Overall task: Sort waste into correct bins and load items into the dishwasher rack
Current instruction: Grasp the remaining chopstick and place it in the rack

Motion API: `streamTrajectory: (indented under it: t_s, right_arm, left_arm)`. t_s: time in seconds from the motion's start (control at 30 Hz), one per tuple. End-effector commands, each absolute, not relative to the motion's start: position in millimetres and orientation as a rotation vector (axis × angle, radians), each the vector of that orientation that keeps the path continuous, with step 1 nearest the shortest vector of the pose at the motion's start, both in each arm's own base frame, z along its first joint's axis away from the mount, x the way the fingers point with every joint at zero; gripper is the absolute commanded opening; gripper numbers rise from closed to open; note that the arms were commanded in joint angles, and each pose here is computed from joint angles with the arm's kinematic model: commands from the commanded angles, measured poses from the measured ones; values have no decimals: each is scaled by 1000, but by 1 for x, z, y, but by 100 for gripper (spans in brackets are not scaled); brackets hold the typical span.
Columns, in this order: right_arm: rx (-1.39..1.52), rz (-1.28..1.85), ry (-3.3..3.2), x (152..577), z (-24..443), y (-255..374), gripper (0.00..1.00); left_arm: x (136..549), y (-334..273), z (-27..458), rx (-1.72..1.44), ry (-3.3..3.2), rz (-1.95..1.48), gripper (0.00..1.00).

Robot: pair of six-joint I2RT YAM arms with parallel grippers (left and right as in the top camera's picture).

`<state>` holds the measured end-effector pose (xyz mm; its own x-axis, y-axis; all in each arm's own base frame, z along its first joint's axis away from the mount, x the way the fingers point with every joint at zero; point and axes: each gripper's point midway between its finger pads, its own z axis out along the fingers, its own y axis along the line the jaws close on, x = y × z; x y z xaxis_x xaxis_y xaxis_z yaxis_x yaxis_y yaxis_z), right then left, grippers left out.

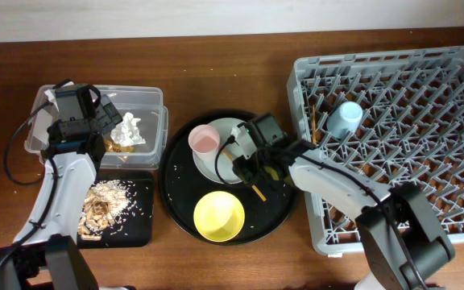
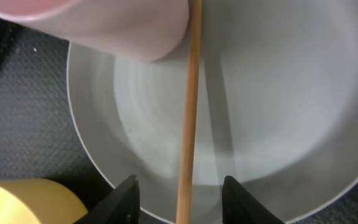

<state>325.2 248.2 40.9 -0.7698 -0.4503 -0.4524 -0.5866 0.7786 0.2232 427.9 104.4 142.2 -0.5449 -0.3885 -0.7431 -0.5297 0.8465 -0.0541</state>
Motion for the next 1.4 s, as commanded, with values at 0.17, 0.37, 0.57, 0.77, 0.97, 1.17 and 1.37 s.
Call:
streamTrajectory:
  t_s: [0.17,0.37,0.57,0.77,0.97,1.17,1.37]
  right_arm:
    - [-795,487,2597,322,32,247,43]
    - [-798,480,2625,324,11,249,37]
    - [-793,483,2614,330,26,251,10]
    - [-670,402,2546,351,76,231,5]
    - [-358,330,2510,368,154,140,4]
    - [-126,212,2608,363,149,47,4]
    - [-141,245,2756,365,95,50,4]
  left_arm:
    - [430,105,144,-660,2211,223,99]
    - [430,105,144,-661,2212,223,99]
    - [430,105,144,-661,2212,223,99]
    - [430,105,144,-661,2212,223,99]
    - [430,105,144,-660,2212,223,99]
    - [430,105,144,-661,2212,223,99]
    - [430,105,144,-660,2211,223,99]
